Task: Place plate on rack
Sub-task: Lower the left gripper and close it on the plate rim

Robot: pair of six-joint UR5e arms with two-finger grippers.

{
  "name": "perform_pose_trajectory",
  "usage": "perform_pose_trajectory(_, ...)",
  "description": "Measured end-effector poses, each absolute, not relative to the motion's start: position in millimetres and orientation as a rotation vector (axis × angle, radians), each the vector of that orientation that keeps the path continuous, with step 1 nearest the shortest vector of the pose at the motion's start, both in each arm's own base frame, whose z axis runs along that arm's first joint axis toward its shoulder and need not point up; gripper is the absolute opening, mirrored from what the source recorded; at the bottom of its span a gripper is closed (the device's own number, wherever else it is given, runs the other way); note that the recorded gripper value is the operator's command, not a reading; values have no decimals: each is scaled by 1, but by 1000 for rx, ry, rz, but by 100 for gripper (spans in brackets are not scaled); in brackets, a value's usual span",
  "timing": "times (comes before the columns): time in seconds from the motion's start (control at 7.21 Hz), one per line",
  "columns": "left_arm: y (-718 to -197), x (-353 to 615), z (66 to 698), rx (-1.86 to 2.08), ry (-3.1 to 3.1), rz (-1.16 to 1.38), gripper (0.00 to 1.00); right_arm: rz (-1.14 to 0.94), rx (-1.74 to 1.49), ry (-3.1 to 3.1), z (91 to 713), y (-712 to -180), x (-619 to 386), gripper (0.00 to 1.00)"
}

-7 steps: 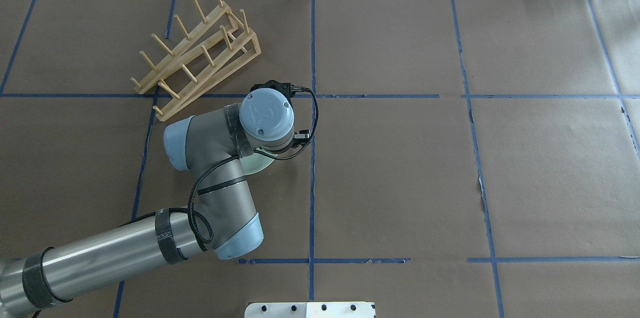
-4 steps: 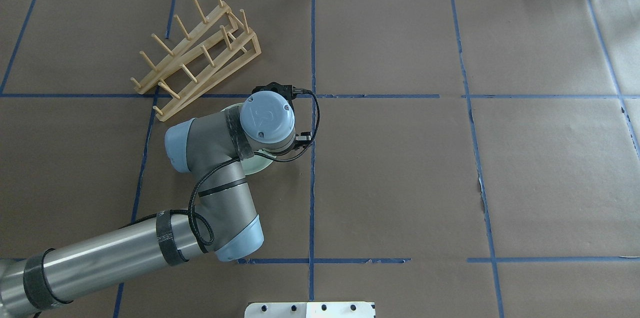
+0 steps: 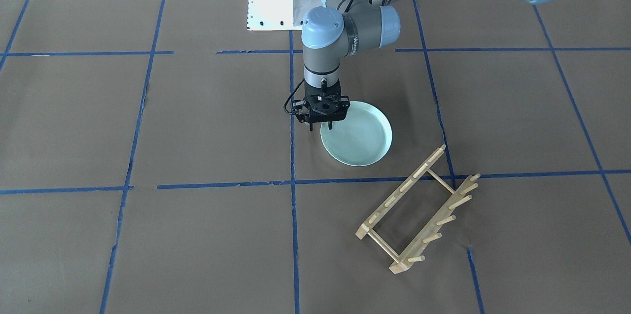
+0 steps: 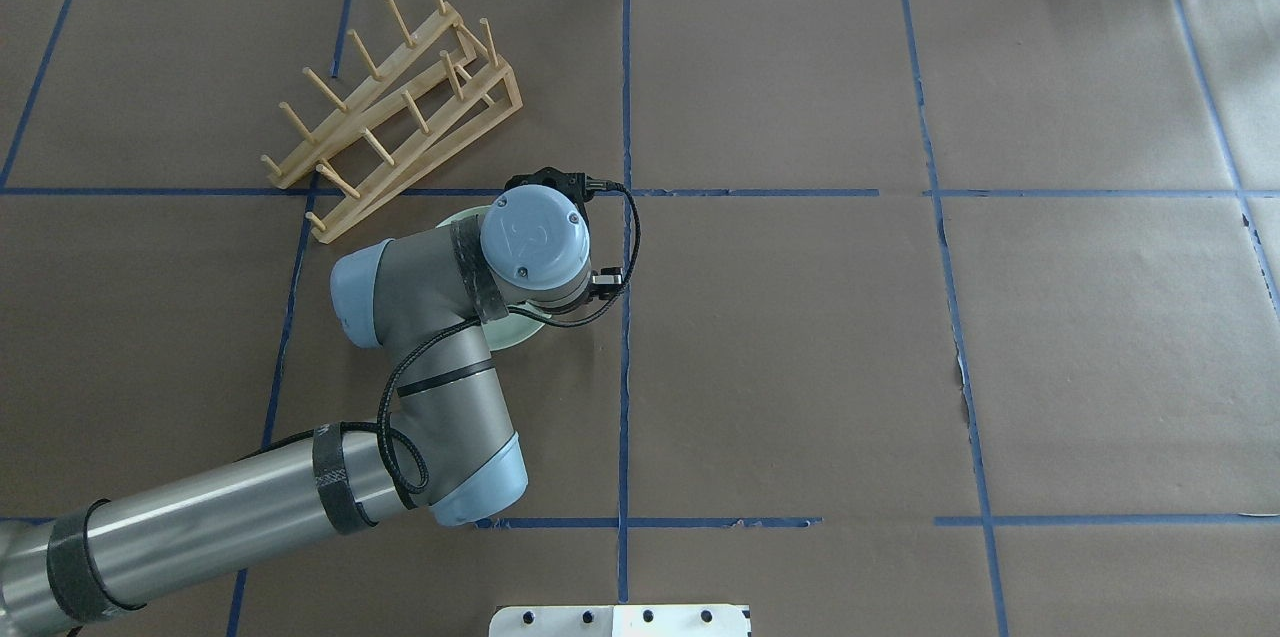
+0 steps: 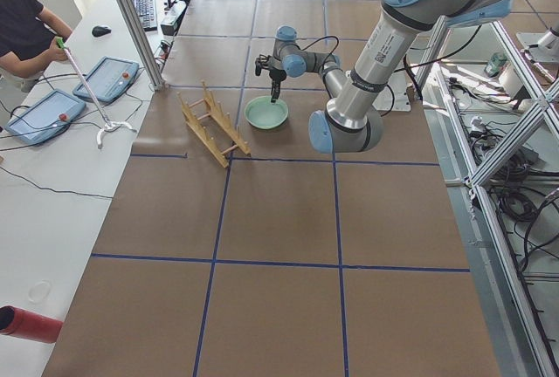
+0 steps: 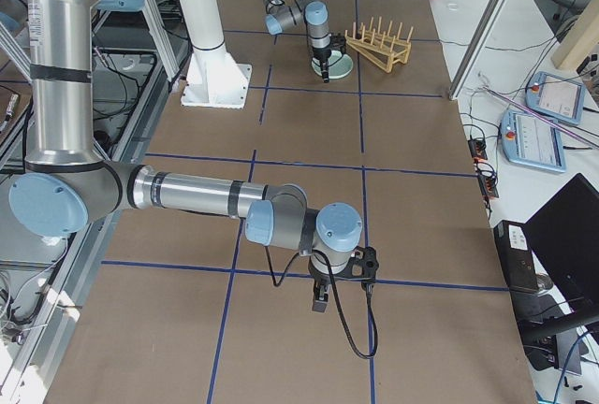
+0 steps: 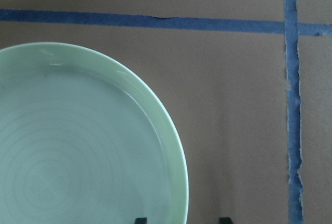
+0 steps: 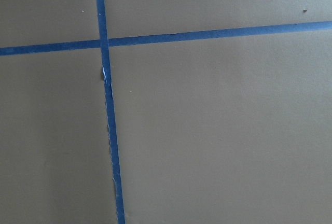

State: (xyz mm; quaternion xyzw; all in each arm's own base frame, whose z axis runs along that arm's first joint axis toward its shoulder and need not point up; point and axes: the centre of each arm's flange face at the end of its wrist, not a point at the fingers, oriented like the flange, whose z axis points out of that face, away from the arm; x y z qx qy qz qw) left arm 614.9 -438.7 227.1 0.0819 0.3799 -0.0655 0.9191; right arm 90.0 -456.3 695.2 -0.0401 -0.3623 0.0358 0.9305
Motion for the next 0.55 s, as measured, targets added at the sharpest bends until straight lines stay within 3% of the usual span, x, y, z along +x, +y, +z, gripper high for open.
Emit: perform_pose_trajectory(0.55,-438,611,222,175,788,-126,0,74,-82,-742,695,-456,90,100)
